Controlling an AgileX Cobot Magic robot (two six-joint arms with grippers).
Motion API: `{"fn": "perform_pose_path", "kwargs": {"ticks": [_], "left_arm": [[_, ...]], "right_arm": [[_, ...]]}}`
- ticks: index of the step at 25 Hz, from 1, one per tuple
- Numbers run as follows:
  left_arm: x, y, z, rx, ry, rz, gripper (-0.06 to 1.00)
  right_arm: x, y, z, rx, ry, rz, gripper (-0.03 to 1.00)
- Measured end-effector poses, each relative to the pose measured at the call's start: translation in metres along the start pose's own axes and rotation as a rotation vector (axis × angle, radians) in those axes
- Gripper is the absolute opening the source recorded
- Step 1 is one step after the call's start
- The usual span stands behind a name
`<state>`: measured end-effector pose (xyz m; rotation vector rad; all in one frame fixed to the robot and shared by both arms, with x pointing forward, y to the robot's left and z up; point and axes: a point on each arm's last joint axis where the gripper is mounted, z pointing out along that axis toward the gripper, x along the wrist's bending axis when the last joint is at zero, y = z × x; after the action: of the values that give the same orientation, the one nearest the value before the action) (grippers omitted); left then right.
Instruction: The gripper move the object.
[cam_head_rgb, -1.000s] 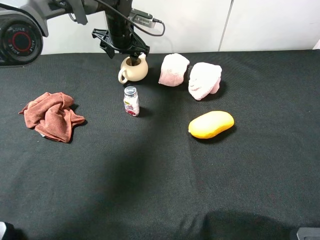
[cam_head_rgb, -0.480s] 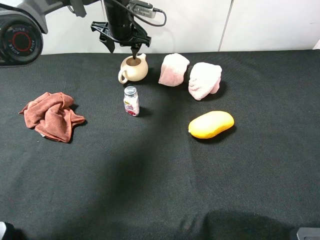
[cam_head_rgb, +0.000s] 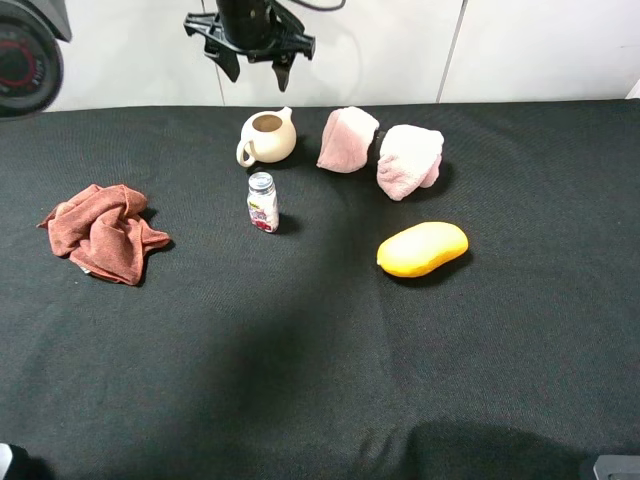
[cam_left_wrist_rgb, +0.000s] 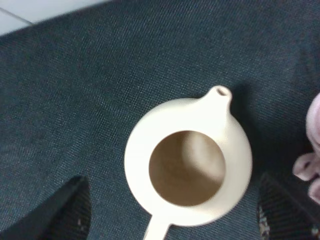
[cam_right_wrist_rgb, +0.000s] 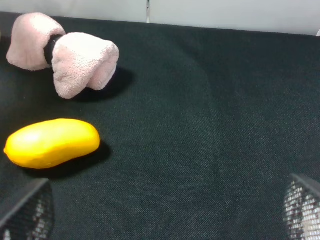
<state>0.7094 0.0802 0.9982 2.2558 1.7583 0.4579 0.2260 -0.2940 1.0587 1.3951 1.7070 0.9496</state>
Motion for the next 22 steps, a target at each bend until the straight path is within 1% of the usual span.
{"fn": "perform_pose_path", "kwargs": {"ticks": [7, 15, 22], "left_arm": [[-0.009, -0.003, -0.025, 0.01, -0.007, 0.017, 0.68], [-0.016, -0.001, -0.073, -0.071, -0.037, 0.029, 0.68], [-0.019, -0.005, -0.101, -0.11, -0.045, 0.045, 0.68]], "right_arm": [[0.0, 0.0, 0.0, 0.0, 0.0, 0.0, 0.69], [0.0, 0.0, 0.0, 0.0, 0.0, 0.0, 0.69], [0.0, 0.0, 0.0, 0.001, 0.0, 0.0, 0.69]]}}
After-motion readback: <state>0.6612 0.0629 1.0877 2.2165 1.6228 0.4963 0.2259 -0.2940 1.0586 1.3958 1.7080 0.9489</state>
